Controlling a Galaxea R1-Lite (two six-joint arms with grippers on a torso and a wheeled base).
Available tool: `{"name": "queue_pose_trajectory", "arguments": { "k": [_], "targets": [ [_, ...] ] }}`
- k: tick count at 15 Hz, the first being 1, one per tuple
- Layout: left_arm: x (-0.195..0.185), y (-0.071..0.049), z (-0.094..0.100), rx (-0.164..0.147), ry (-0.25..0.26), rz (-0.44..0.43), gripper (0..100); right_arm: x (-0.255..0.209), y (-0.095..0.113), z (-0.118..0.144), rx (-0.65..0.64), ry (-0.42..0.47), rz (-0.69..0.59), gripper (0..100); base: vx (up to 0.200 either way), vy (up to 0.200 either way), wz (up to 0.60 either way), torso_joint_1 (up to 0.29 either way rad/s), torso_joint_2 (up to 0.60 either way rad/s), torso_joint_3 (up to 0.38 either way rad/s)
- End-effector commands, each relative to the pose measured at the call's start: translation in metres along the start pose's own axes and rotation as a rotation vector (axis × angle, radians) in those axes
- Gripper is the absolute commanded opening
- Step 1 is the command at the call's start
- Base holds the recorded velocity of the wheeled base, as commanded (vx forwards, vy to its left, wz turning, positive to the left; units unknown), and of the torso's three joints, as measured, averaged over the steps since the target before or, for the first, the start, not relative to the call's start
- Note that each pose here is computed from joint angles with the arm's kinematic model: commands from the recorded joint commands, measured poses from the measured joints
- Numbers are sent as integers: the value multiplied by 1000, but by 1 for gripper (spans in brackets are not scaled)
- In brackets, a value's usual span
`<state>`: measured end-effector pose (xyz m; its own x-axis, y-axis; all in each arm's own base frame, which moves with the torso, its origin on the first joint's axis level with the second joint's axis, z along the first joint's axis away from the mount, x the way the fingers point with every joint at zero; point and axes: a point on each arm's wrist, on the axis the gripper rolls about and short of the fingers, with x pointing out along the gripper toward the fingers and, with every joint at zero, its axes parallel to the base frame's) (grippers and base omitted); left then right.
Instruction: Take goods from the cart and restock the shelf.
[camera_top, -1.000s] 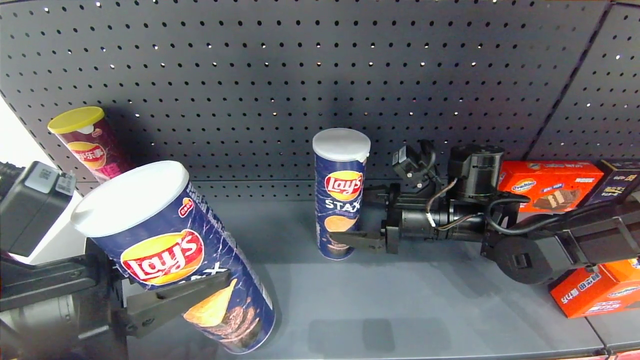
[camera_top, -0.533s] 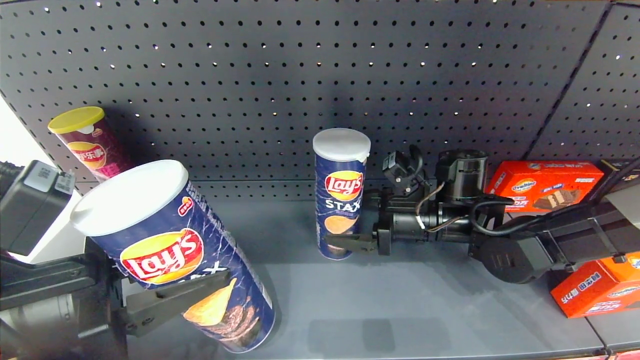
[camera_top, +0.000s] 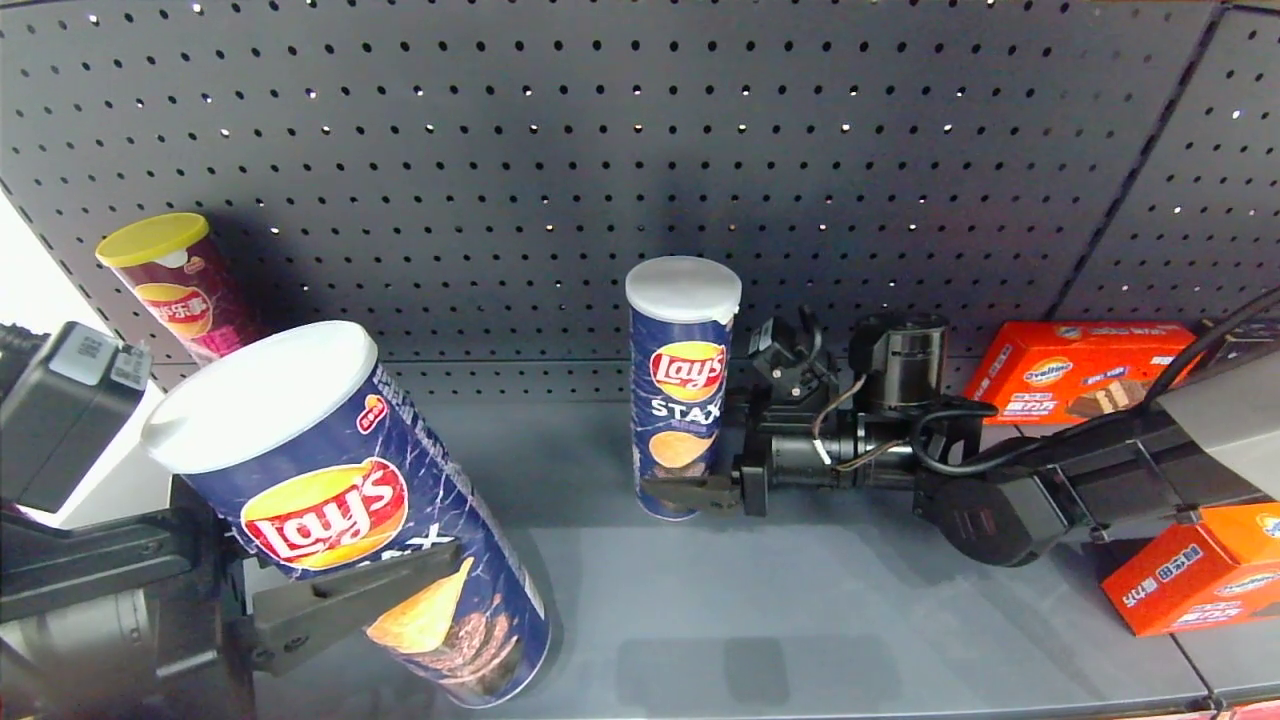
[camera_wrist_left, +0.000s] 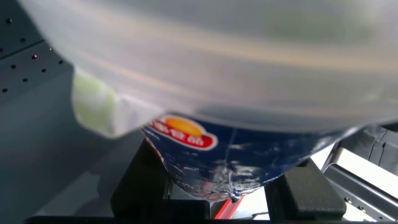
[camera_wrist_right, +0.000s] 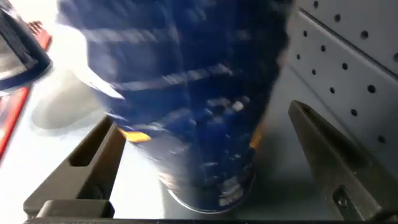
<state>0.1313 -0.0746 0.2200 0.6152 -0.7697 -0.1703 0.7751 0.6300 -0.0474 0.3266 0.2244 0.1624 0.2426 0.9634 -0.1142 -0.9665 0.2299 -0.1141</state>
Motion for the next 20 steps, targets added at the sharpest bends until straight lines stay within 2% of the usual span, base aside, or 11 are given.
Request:
{"name": "queue_pose_trajectory", "arguments": {
  "k": [1, 7, 9, 12, 13, 14, 15, 18, 20],
  "targets": [
    [0, 0, 0, -1, 1, 0, 0, 2, 0, -3, 4, 7, 0, 0, 0, 0, 0, 0, 0, 0],
    [0, 0, 0, -2, 1, 1, 0, 0, 1, -2, 2, 8, -8, 0, 0, 0, 0, 0, 0, 0],
    [0, 0, -1, -14, 0, 1, 0, -3, 5, 2, -1, 17, -52, 0, 0, 0, 0, 0, 0, 0],
    [-1, 0, 0, -16, -4, 2, 0, -13, 28, 17, -9, 16, -61, 0, 0, 0, 0, 0, 0, 0],
    [-1, -1, -2, -28, 0, 1, 0, -20, 43, 20, -8, 30, -89, 0, 0, 0, 0, 0, 0, 0],
    [-1, -1, -2, -28, 1, 1, 0, -23, 47, 21, -9, 29, -90, 0, 0, 0, 0, 0, 0, 0],
    [-2, -1, -3, -28, 1, -2, 0, -33, 60, 25, -11, 32, -85, 0, 0, 0, 0, 0, 0, 0],
    [-5, -3, -1, -22, -11, -14, 0, -48, 76, 26, -7, 51, -128, 0, 0, 0, 0, 0, 0, 0],
    [-5, -3, -2, -20, -9, -11, 0, -55, 93, 27, -11, 48, -98, 0, 0, 0, 0, 0, 0, 0]
  ]
}}
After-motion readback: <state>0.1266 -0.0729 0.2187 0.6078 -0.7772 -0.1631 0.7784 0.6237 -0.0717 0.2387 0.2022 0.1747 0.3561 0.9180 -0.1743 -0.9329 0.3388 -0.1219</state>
